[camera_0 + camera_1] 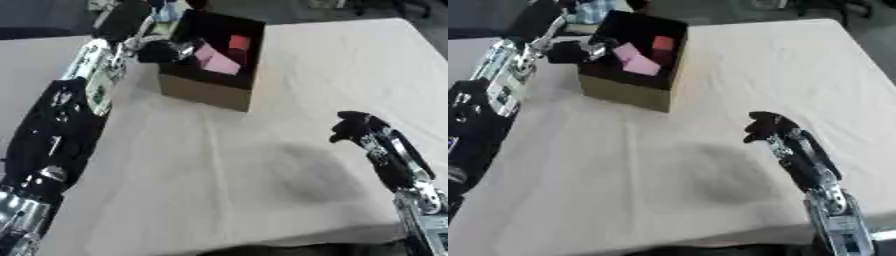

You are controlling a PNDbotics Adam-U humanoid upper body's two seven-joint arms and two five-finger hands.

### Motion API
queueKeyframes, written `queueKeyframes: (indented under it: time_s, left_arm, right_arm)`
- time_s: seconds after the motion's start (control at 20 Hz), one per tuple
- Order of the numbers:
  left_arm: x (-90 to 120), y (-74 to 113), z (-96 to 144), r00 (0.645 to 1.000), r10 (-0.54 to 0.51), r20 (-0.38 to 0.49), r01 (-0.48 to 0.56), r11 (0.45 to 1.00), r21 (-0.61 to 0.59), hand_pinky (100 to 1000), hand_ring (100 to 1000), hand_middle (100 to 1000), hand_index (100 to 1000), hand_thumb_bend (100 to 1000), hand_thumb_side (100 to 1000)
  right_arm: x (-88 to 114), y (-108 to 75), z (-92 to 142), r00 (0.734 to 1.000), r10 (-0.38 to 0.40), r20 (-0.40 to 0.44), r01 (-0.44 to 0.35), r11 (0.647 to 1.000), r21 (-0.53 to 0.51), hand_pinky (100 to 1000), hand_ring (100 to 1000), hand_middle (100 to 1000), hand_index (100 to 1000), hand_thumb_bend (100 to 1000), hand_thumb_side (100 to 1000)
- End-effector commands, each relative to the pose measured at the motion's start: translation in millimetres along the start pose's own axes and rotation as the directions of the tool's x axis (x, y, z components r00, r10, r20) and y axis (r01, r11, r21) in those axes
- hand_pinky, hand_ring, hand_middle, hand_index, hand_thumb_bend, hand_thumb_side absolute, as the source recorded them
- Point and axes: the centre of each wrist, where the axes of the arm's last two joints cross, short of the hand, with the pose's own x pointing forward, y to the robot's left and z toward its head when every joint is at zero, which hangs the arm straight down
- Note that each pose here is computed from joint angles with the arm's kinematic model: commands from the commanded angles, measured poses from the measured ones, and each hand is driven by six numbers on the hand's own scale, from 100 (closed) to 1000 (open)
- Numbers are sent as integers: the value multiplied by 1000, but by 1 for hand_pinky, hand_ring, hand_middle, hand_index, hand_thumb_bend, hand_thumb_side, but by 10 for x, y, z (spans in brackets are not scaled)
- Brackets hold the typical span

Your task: Pick up objects on the table and place them in the box.

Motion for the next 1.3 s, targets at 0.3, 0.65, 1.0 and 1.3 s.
queueKeyframes:
  time_s: [0.3, 0.65, 1.0, 1.3]
  left_arm:
    - [-583, 611, 204, 987, -4, -158, 12, 999, 51, 842, 739, 774, 906, 421, 655]
    - [-1103, 620, 393, 921, -124, -370, 83, 989, -125, 810, 719, 747, 888, 419, 639]
    - [-1266, 347, 451, 872, -135, -471, 46, 980, -195, 800, 705, 733, 885, 415, 641]
    - [-1303, 17, 490, 843, -143, -519, -3, 963, -270, 788, 702, 743, 892, 439, 676]
  right_arm:
    - [25, -65, 14, 1000, 15, 2, -15, 1000, -15, 701, 590, 603, 803, 100, 720]
    - [22, -74, 21, 1000, 20, 0, -20, 1000, -17, 701, 590, 603, 803, 100, 720]
    - [22, -75, 15, 1000, 20, 3, -20, 1000, -18, 701, 590, 603, 804, 100, 719]
    - [22, -72, 7, 1000, 19, 7, -19, 1000, -16, 701, 590, 603, 804, 100, 718]
